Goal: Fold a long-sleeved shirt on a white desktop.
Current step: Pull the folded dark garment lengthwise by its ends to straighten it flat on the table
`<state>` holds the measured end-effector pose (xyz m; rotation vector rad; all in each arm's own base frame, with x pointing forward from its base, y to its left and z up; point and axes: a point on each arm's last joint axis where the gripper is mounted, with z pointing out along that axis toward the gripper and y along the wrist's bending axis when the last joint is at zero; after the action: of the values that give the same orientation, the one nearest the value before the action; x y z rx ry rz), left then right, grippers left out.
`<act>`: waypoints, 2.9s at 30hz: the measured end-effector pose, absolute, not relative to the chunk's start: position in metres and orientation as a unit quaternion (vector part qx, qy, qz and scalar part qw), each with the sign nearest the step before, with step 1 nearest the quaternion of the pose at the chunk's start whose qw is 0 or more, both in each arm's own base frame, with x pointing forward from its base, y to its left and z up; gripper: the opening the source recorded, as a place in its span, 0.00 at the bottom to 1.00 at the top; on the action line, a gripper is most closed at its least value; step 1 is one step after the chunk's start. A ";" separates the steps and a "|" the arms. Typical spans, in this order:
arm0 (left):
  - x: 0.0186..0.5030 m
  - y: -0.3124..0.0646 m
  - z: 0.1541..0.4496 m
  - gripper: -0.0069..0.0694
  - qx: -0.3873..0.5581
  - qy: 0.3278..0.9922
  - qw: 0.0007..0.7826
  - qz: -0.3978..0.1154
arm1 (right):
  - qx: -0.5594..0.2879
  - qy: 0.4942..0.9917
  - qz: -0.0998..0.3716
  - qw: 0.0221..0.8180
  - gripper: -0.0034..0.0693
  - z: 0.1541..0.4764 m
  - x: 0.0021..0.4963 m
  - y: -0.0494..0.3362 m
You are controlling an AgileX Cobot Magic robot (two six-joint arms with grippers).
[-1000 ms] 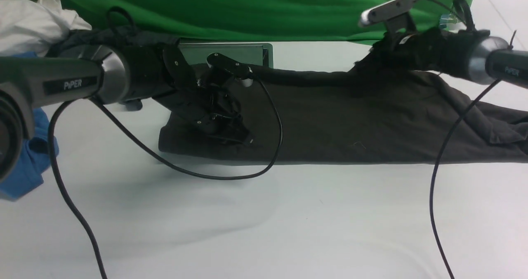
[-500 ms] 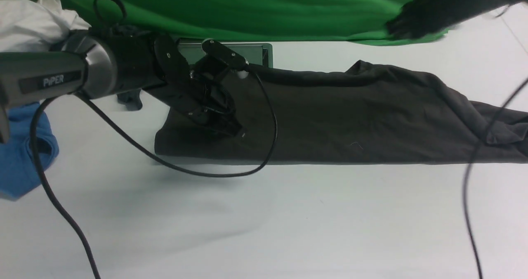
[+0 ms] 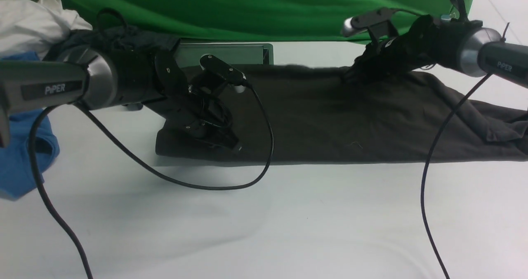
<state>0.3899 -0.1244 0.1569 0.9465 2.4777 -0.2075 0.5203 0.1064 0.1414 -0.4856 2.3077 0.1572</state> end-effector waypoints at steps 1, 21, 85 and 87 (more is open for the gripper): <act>0.390 -0.124 0.157 0.11 0.346 0.904 0.238 -0.076 | -0.186 0.902 0.059 0.386 0.08 0.142 0.522 0.104; 0.386 -0.123 0.186 0.11 0.347 0.895 0.271 -0.073 | -0.129 0.953 0.035 0.271 0.17 0.274 0.367 0.018; 0.362 -0.132 0.203 0.11 0.369 0.869 0.325 -0.053 | 0.081 0.964 -0.011 0.254 0.81 0.207 0.373 -0.119; 0.355 -0.133 0.228 0.11 0.363 0.859 0.356 -0.057 | 0.093 0.969 -0.004 0.230 0.87 0.194 0.375 -0.127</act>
<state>0.3555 -0.1328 0.2275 0.9380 2.2185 -0.1468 0.3755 -0.1266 0.1940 0.2565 2.6661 -0.0101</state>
